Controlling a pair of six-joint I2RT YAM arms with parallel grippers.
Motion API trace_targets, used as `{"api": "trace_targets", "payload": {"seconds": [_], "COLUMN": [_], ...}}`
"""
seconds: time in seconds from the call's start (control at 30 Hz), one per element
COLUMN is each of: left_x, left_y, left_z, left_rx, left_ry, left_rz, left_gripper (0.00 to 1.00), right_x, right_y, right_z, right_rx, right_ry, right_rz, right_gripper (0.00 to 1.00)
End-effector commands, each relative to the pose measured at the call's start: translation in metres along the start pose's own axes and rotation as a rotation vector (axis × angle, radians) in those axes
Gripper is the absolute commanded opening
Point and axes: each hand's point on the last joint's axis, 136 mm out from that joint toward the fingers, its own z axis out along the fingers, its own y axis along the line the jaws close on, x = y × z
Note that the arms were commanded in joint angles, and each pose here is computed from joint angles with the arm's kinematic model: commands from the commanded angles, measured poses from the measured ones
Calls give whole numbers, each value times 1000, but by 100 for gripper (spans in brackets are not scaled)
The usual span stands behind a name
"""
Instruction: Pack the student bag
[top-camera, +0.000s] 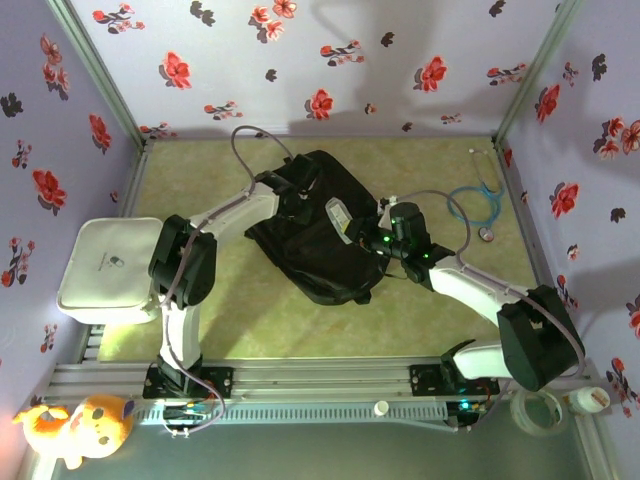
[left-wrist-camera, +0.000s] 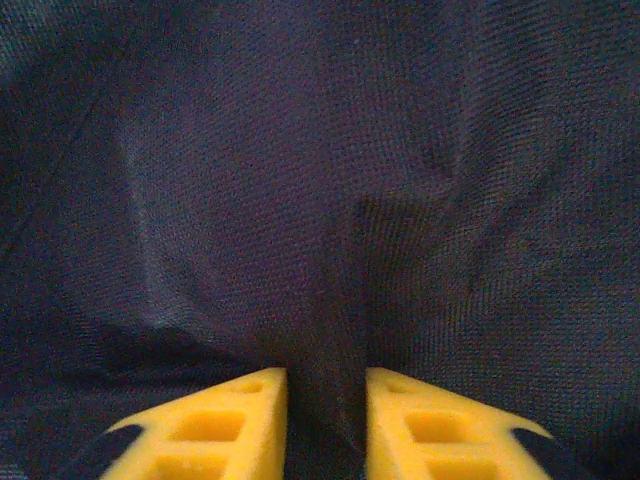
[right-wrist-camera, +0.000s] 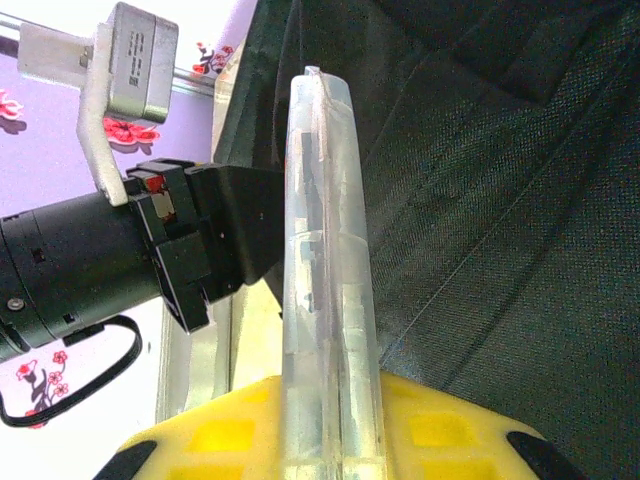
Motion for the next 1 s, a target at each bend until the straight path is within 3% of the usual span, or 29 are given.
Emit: {"api": "trace_targets", "payload": {"seconds": [0.0,0.13,0.47,0.97], "left_x": [-13,-14,-29,-27], "left_y": [2,0,-6,-20], "left_z": [-4,-9,-51,-67], "left_rx": [-24,-4,128,256], "left_ry": [-30,-36,-109,-115], "left_rz": [14,17,-47,-99], "left_gripper": [15,0,0,0], "right_x": [9,19,39,20], "right_y": [8,-1,-29,16], "right_z": [6,13,11,38], "right_rx": [-35,-16,26,-194], "right_ry": [51,90,120,104], "right_rz": [-3,19,79,73], "right_gripper": [18,18,18,18]}}
